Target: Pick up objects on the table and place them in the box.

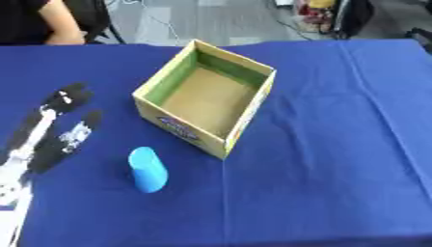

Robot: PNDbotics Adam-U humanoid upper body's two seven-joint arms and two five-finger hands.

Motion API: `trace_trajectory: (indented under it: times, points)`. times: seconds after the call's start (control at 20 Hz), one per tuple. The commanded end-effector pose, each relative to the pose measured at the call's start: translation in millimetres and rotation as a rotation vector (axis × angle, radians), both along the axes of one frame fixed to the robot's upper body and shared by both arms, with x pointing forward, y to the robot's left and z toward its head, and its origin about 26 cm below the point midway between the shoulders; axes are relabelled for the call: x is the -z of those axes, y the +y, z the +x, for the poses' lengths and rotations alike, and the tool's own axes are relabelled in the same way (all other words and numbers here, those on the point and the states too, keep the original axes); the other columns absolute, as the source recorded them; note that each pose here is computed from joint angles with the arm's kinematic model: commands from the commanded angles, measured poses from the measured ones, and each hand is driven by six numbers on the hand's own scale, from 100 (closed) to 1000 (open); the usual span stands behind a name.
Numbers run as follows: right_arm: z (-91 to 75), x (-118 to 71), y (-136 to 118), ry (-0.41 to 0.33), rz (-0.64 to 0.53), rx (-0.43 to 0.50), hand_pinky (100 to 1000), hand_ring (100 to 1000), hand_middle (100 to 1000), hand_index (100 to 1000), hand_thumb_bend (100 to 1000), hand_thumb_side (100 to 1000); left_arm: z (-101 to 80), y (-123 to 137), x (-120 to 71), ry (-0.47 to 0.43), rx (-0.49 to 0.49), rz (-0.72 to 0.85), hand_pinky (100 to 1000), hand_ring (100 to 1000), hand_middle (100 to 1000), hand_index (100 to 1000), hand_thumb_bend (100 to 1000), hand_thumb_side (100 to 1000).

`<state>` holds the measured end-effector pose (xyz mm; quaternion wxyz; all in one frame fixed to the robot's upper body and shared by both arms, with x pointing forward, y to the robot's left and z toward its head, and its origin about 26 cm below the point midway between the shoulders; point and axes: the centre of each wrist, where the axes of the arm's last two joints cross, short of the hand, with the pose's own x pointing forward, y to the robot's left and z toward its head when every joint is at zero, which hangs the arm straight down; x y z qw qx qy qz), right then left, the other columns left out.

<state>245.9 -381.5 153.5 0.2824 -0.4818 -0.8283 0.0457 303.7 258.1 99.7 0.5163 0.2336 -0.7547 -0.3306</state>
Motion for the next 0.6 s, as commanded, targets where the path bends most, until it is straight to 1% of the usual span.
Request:
trace_trajectory:
  times: [0.05, 0.2, 0.4, 0.6]
  points:
    - [-0.8, -9.3, 1, -0.027, -0.017, -0.007, 832, 740, 867, 948, 100, 856, 0.9, 0, -7.8, -0.024, 0.011, 0.025, 906, 860, 1000, 889, 1000, 920]
    - [-0.9, -9.2, 1, -0.027, -0.016, -0.007, 832, 740, 867, 948, 100, 856, 1.6, 0, -11.0, -0.038, 0.014, 0.058, 905, 860, 1000, 891, 1000, 919]
    - [-0.8, -9.1, 1, -0.024, -0.018, -0.009, 832, 740, 867, 948, 100, 856, 4.1, 3, -21.7, -0.084, 0.019, 0.191, 890, 857, 1000, 904, 1000, 928]
    - [-0.5, -9.6, 1, -0.025, -0.019, -0.011, 832, 740, 867, 948, 100, 856, 7.8, 2, -24.6, -0.098, 0.050, 0.271, 887, 857, 997, 907, 1000, 940]
